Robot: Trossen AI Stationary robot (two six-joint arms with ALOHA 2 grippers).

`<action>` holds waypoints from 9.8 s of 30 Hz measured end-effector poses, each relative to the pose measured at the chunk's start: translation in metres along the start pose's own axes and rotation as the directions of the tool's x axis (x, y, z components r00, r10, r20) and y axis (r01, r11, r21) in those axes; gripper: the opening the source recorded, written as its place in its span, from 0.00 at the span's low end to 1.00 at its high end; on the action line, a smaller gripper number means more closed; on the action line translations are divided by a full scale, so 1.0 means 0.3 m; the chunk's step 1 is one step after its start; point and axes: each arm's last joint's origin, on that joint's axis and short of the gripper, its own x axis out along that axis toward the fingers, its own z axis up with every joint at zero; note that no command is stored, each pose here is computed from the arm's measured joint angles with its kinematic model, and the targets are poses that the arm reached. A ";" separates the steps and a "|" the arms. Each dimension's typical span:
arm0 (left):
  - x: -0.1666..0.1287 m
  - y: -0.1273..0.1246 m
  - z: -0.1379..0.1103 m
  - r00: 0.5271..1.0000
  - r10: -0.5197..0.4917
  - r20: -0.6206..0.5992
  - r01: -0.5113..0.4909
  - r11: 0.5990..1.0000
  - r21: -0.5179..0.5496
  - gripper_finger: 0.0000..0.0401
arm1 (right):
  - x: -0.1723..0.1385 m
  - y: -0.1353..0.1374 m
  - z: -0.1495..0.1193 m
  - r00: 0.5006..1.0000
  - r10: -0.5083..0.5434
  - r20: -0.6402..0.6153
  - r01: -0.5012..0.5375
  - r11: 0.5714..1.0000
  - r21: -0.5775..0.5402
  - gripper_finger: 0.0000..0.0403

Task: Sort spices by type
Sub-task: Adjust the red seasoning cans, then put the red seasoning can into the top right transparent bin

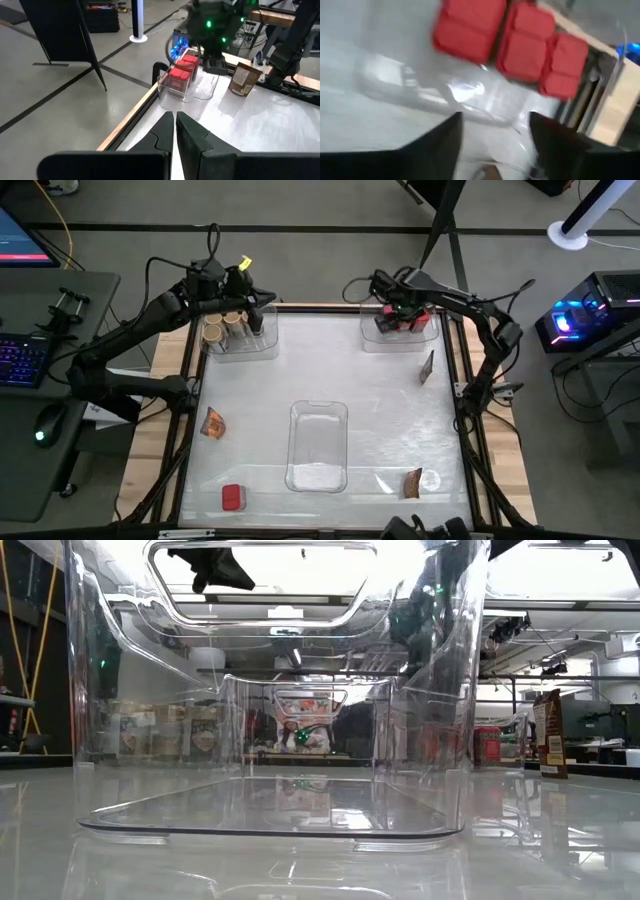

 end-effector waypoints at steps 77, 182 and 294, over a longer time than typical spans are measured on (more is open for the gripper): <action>0.048 -0.003 -0.024 0.996 0.039 -0.074 -0.045 0.995 -0.086 0.02 | 0.177 0.088 0.076 0.939 0.137 0.316 -0.235 0.925 0.298 0.00; 0.079 -0.739 -0.650 0.544 -0.262 -0.797 0.639 0.745 0.191 0.00 | -0.318 0.322 -0.645 0.854 0.492 0.167 -0.314 0.744 -0.590 0.00; -0.126 -0.050 -0.150 0.980 0.068 -0.186 -0.119 0.953 -0.279 0.00 | -0.077 0.602 -0.249 0.659 0.643 0.391 -0.560 0.766 -0.315 0.97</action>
